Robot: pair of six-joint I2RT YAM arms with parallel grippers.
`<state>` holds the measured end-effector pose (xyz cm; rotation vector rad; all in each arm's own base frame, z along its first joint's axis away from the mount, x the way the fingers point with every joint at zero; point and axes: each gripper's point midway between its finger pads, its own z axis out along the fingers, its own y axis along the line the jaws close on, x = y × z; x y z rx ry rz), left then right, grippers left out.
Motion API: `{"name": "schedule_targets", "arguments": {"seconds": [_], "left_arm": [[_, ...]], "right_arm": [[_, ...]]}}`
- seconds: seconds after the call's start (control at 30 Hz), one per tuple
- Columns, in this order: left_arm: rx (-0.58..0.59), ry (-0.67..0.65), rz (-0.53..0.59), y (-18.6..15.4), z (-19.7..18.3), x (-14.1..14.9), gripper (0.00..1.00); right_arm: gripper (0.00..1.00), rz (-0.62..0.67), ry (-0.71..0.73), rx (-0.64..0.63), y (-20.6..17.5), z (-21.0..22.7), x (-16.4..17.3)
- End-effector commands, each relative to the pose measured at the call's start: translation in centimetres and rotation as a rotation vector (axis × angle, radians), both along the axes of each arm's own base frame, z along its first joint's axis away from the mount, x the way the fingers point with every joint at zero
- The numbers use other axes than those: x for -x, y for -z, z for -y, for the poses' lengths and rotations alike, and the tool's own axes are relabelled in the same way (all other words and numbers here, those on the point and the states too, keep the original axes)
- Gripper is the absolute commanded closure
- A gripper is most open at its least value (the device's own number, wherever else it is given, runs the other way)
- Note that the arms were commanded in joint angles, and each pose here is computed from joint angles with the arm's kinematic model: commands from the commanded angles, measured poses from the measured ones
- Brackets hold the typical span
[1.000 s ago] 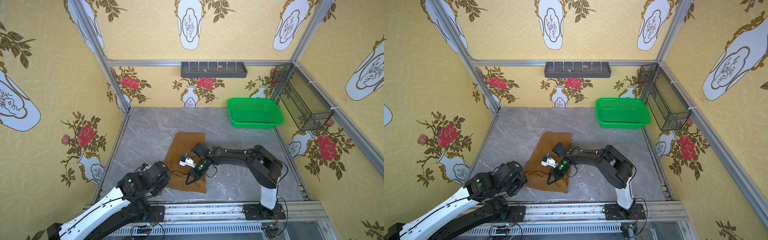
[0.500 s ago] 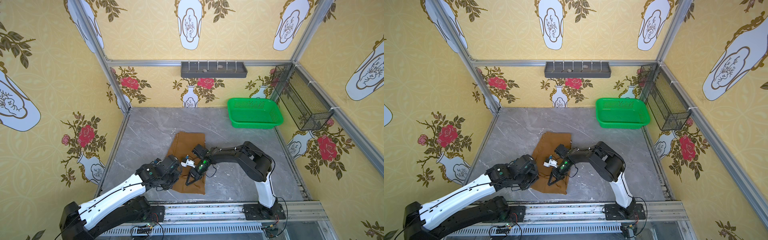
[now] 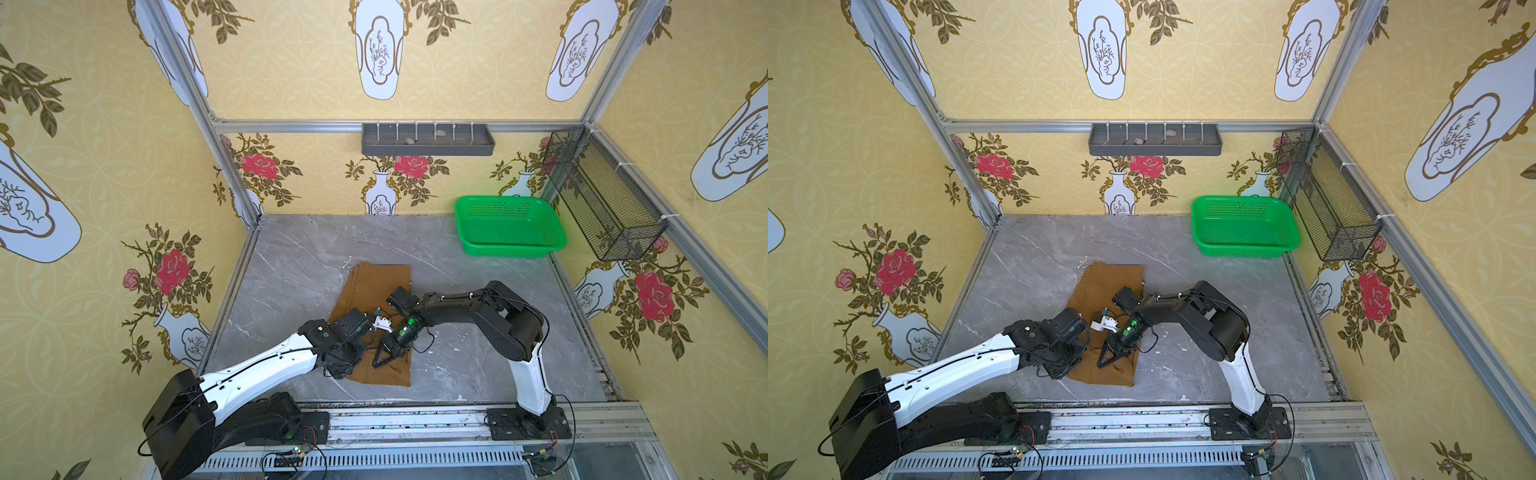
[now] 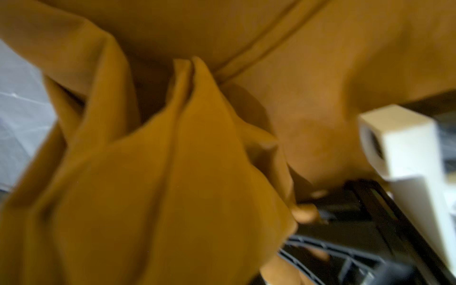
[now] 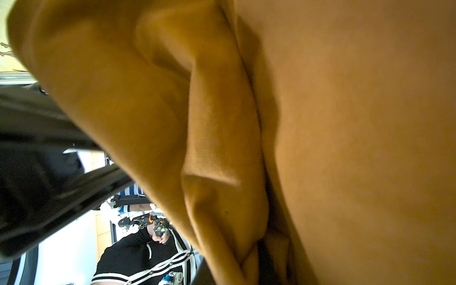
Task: Roll up the long pants
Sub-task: Roll the long pant at the center of the board.
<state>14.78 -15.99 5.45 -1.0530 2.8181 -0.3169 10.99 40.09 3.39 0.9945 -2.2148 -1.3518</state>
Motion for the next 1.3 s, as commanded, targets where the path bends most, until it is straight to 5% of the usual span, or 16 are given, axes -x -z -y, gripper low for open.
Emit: {"name": "schedule_targets", "arguments": {"seconds": [0.0,0.1,0.17,0.47,0.57,0.67,0.77,0.8,0.83,0.87,1.1,1.27], "left_arm": [[-0.129,-0.042,-0.026,2.1,-3.1,0.4,1.00],[-0.168,-0.045,-0.081,4.3,-4.0,1.0,1.00],[-0.178,-0.023,-0.120,5.4,-3.9,1.4,1.00],[-0.146,0.030,-0.167,7.4,-2.2,1.2,1.00],[-0.133,0.045,-0.161,7.2,-1.7,0.9,1.00],[-0.118,0.052,-0.153,6.9,-1.1,0.4,1.00],[-0.099,0.066,-0.147,6.7,-0.4,0.0,1.00],[-0.095,0.070,-0.145,6.7,-0.2,-0.2,1.00],[-0.088,0.077,-0.144,6.6,0.1,-0.3,1.00],[-0.083,0.078,-0.143,6.6,0.2,-0.4,1.00],[-0.005,0.073,-0.127,6.6,1.2,-0.6,1.00],[0.003,0.069,-0.130,6.5,1.2,-0.4,1.00]], "right_arm": [[0.92,0.061,0.028,0.093,1.4,1.3,-0.6],[0.81,0.061,0.030,0.119,1.3,2.0,-0.3],[0.02,0.076,0.036,0.141,1.1,2.6,-0.2],[0.02,0.298,0.157,0.311,-2.4,7.6,-2.4],[0.02,0.618,0.251,0.499,-4.2,11.5,-5.4],[0.03,0.984,0.383,0.537,-9.7,13.4,-7.8],[0.02,1.081,0.504,0.473,-13.0,14.3,-8.6],[0.02,1.039,0.479,0.435,-13.1,14.0,-8.2],[0.18,1.000,0.453,0.423,-13.0,13.6,-7.7],[0.25,0.989,0.403,0.420,-12.9,12.9,-6.6],[0.16,1.464,-0.022,0.548,-10.8,8.9,2.2],[0.16,1.702,-0.229,0.496,-8.1,5.5,5.9]]}}
